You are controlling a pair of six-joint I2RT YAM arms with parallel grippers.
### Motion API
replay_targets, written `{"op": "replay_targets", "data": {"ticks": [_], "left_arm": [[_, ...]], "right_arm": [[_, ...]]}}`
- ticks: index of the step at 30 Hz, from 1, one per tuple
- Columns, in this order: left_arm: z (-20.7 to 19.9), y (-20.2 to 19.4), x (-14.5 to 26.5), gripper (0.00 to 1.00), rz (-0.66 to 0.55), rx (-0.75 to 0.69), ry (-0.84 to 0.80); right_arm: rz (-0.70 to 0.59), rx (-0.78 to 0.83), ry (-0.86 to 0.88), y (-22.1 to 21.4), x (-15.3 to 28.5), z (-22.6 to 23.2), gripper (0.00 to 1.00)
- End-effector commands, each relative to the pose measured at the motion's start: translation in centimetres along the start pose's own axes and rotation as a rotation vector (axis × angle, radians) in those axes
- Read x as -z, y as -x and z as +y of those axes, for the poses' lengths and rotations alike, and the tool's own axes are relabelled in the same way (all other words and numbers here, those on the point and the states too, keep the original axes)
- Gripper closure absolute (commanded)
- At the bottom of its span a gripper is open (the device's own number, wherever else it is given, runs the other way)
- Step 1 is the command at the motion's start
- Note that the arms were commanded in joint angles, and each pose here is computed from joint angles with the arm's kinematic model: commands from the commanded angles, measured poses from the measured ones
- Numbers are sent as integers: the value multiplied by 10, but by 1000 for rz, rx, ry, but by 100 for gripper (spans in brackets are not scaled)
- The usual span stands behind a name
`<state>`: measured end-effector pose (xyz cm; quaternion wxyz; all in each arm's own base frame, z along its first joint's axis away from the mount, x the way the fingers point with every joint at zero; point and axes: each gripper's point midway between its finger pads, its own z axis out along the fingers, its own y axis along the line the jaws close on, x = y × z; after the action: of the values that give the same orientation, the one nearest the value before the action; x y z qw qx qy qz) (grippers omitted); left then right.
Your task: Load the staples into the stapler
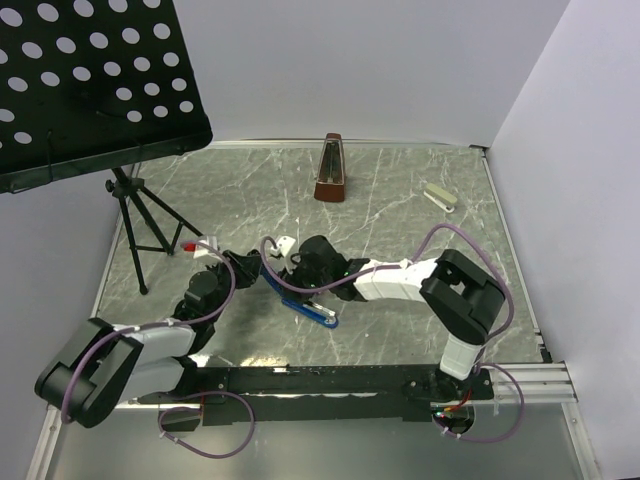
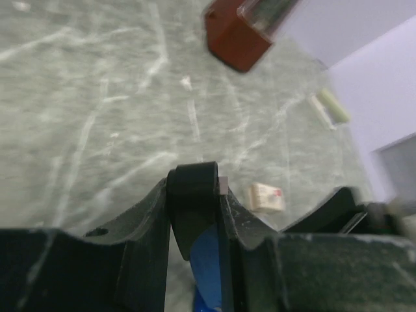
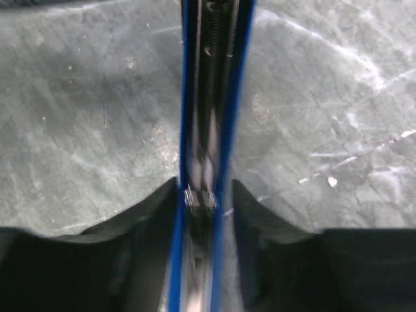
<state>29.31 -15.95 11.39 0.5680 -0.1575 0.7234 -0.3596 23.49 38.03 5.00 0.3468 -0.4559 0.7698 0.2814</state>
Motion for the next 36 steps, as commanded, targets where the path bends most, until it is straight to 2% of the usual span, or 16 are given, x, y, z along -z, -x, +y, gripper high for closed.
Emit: {"op": "replay_targets", "data": {"ticks": [1, 2, 4, 8, 13, 20, 24, 28, 31, 32, 34, 36], "left_arm": [[19, 2, 2, 96, -9, -217, 110], [20, 6, 1, 97, -28, -233, 133], [16, 4, 5, 96, -25, -284, 139], [15, 7, 8, 96, -43, -337, 168], [14, 10, 14, 96, -54, -382, 212], [16, 13, 17, 96, -70, -381, 229], [16, 12, 18, 96, -70, -373, 230], [17, 12, 18, 96, -66, -373, 235], [17, 11, 18, 96, -63, -375, 231], [16, 11, 18, 96, -61, -375, 229], [12, 10, 17, 94, -52, -382, 212], [7, 6, 16, 93, -35, -393, 190]], "right_arm": [[-108, 10, -32, 42, 29, 0, 45], [-119, 11, -33, 42, 40, 3, 41], [-145, 2, -35, 44, 58, 7, 40], [-99, -25, -61, 6, 71, 7, 39], [-112, -42, -96, -19, 84, 5, 40], [-62, -108, -120, -49, 81, 1, 41], [-84, -135, -107, -50, 79, -2, 44], [-93, -144, -83, -52, 76, -2, 53], [-93, -147, -66, -56, 74, -2, 67], [-100, -144, -52, -54, 73, 0, 76], [-98, -142, -46, -54, 72, 0, 86], [-108, -127, -36, -52, 72, 1, 93]]}}
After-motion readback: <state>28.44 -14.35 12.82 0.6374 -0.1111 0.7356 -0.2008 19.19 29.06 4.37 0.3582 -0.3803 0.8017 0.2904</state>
